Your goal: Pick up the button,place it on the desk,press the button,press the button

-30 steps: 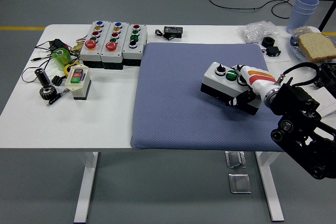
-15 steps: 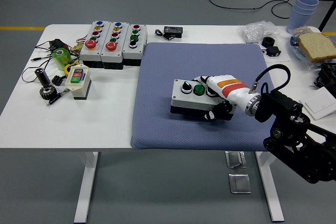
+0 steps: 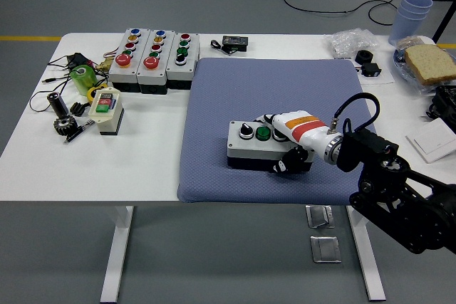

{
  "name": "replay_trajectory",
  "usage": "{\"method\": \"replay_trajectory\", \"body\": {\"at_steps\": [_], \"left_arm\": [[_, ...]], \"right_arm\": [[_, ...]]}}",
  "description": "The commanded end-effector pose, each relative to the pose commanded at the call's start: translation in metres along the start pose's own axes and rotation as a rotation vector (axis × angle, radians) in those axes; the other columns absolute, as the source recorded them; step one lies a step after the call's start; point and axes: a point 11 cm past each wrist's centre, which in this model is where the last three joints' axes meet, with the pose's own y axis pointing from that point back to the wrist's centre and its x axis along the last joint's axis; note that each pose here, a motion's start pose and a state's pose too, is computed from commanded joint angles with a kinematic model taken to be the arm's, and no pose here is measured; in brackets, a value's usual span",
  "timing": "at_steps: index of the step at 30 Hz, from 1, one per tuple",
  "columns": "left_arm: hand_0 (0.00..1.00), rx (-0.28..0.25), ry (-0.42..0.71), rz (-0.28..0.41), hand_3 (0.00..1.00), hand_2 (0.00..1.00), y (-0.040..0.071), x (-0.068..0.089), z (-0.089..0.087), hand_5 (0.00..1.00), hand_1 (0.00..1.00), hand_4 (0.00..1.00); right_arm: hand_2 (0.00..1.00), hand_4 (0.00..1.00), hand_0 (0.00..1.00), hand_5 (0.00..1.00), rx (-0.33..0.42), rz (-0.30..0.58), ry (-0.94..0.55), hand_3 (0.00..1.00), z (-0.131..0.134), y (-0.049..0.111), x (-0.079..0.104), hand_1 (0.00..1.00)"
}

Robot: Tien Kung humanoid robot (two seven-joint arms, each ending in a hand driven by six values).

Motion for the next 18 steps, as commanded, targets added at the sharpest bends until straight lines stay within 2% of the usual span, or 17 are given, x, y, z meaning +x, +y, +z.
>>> {"method": "replay_trajectory", "body": {"at_steps": [3, 4, 9, 10, 13, 18], "left_arm": [[0.653, 0.000, 0.000, -0.001, 0.555, 0.633, 0.0000, -0.0003, -0.0002, 0.855, 0.633, 0.330], [0.653, 0.000, 0.001, -0.002, 0.556, 0.633, 0.0000, -0.0005, -0.0003, 0.859, 0.633, 0.330], [0.653, -0.001, 0.001, -0.002, 0.556, 0.633, 0.0000, -0.0004, 0.0000, 0.859, 0.633, 0.330], [0.654, -0.001, 0.001, -0.002, 0.555, 0.631, 0.0000, -0.0003, 0.0001, 0.856, 0.633, 0.327], [0.654, -0.001, 0.002, -0.002, 0.555, 0.631, 0.0000, -0.0003, -0.0001, 0.856, 0.633, 0.327], [0.653, 0.001, 0.001, -0.003, 0.554, 0.632, -0.0001, -0.0010, -0.0011, 0.863, 0.633, 0.330]], "right_arm": [[0.615, 0.738, 0.404, 0.046, 0.008, 0.011, -0.004, 0.720, -0.0002, 0.0007, 0.0000, 0.424], [0.856, 0.883, 0.838, 0.087, 0.011, 0.015, -0.006, 0.900, -0.0004, 0.0009, 0.0000, 0.722], [0.856, 0.883, 0.838, 0.087, 0.046, 0.052, -0.011, 0.900, -0.0038, 0.0011, 0.0035, 0.722], [0.941, 0.923, 0.906, 0.070, 0.052, 0.058, -0.012, 0.968, -0.0044, 0.0012, 0.0040, 0.802], [0.941, 0.923, 0.906, 0.070, 0.065, 0.068, -0.013, 0.968, -0.0053, 0.0016, 0.0047, 0.802], [0.964, 0.940, 0.925, 0.058, 0.040, 0.037, -0.012, 0.998, -0.0024, 0.0010, 0.0002, 0.835]]}}
